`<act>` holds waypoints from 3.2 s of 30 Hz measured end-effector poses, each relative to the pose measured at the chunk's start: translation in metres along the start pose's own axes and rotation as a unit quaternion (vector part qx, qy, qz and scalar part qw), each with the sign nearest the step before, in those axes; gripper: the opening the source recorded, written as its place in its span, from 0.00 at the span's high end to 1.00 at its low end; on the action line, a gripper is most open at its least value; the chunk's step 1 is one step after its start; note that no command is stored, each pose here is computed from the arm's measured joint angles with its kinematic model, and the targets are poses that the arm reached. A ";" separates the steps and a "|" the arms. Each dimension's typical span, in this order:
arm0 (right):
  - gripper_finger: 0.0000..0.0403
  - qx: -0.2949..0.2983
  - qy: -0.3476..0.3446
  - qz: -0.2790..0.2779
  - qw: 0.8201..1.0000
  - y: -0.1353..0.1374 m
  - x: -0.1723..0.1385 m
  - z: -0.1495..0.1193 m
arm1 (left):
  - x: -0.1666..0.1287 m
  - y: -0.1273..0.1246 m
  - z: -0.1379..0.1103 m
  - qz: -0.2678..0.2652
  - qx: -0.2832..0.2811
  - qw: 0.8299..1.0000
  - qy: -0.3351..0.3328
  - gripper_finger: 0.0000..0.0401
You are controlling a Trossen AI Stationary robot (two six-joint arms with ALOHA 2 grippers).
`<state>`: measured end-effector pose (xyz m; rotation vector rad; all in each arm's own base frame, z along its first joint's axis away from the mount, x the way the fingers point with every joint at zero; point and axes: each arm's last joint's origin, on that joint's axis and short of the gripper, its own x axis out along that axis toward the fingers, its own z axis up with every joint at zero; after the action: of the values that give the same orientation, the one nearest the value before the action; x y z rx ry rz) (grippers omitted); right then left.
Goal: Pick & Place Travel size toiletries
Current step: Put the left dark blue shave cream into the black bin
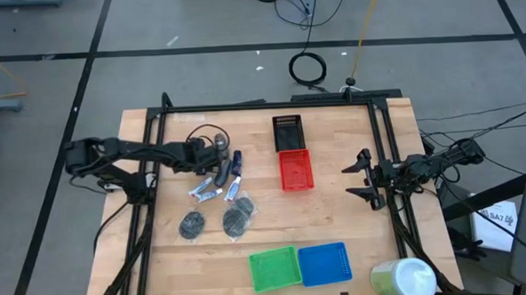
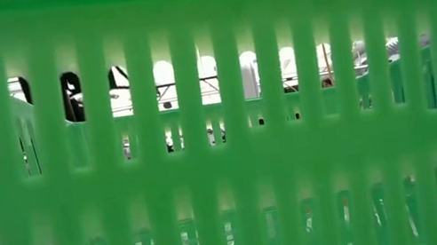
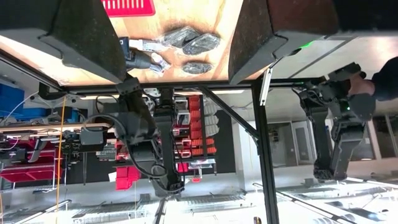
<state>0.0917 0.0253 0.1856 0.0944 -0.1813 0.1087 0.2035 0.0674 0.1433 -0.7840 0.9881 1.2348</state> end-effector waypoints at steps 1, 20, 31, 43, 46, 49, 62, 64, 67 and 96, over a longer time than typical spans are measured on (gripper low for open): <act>0.33 0.000 0.000 0.000 1.000 0.000 0.000 0.000 | 0.001 0.000 0.000 0.005 0.001 1.000 0.002 0.41; 0.33 0.000 0.000 0.000 1.000 0.000 0.000 0.000 | 0.013 0.007 -0.002 0.052 0.014 0.999 0.006 0.41; 0.33 0.000 0.000 0.000 1.000 0.000 0.000 0.000 | 0.024 0.003 -0.003 0.065 0.023 0.997 0.018 0.41; 0.33 0.000 0.000 0.000 1.000 0.000 0.000 0.000 | 0.024 0.002 -0.003 0.059 0.042 0.997 0.016 0.78; 0.33 0.000 0.000 0.000 1.000 0.000 0.000 0.000 | 0.020 0.002 -0.004 0.054 0.061 0.997 0.014 0.89; 0.33 0.000 0.000 0.000 1.000 0.000 0.000 0.000 | 0.009 0.002 -0.003 0.038 0.083 0.996 0.009 0.96; 0.33 0.000 -0.001 0.000 1.000 0.000 0.000 0.000 | -0.093 0.013 0.004 -0.175 0.171 0.951 -0.187 0.98; 0.33 0.002 -0.005 0.000 1.000 0.000 0.000 0.001 | -0.109 0.014 0.002 -0.219 0.208 0.927 -0.224 0.97; 0.33 0.049 -0.011 0.003 0.999 0.000 0.000 0.002 | -0.129 0.015 -0.004 -0.275 0.261 0.883 -0.278 0.95; 0.37 0.010 -0.011 -0.195 0.981 -0.014 0.025 0.004 | -0.113 0.026 -0.035 -0.566 0.336 0.612 -0.439 0.98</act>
<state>0.1169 0.0130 0.1928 0.1495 -0.1799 -0.2812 0.1666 -0.0029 0.2342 -0.0075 -0.0548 -0.0466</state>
